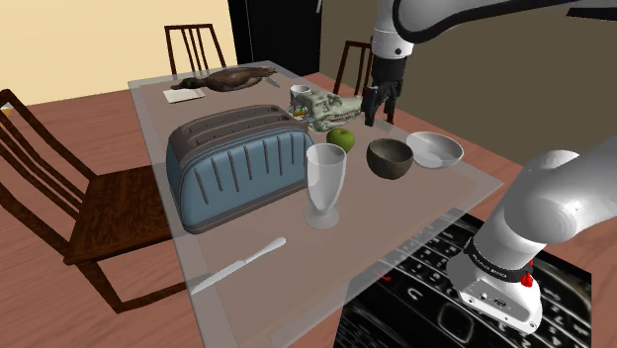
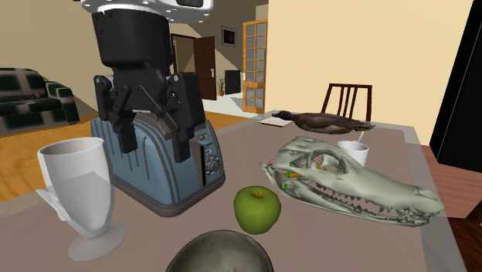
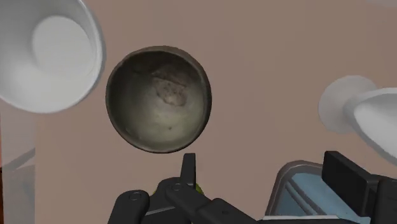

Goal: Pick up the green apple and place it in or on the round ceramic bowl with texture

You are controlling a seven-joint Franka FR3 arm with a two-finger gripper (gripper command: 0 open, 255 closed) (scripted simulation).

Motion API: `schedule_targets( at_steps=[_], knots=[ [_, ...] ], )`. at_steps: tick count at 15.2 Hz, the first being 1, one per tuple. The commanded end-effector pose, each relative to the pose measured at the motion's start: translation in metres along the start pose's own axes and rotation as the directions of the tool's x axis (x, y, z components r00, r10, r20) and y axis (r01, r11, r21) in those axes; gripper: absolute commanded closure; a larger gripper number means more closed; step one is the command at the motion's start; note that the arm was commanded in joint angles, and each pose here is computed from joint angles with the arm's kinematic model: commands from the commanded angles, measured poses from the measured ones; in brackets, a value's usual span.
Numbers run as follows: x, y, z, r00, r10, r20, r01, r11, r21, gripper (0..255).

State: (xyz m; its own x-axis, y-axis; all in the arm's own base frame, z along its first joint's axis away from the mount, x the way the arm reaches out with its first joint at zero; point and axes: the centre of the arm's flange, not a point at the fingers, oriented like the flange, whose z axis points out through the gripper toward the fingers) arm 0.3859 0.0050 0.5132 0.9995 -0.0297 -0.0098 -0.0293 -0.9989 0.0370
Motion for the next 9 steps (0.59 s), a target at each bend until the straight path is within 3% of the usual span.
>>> schedule_targets(
  at_steps=[1, 5, 9],
  knots=[
    [0.022, 0.003, 0.015, 0.998, 0.057, -0.02, -0.057, 0.998, -0.007, 0],
    [0.063, 0.015, 0.037, 0.984, 0.167, -0.057, -0.168, 0.986, -0.018, 0],
    [0.102, 0.031, 0.059, 0.957, 0.273, -0.095, -0.277, 0.961, -0.026, 0]
  ],
)
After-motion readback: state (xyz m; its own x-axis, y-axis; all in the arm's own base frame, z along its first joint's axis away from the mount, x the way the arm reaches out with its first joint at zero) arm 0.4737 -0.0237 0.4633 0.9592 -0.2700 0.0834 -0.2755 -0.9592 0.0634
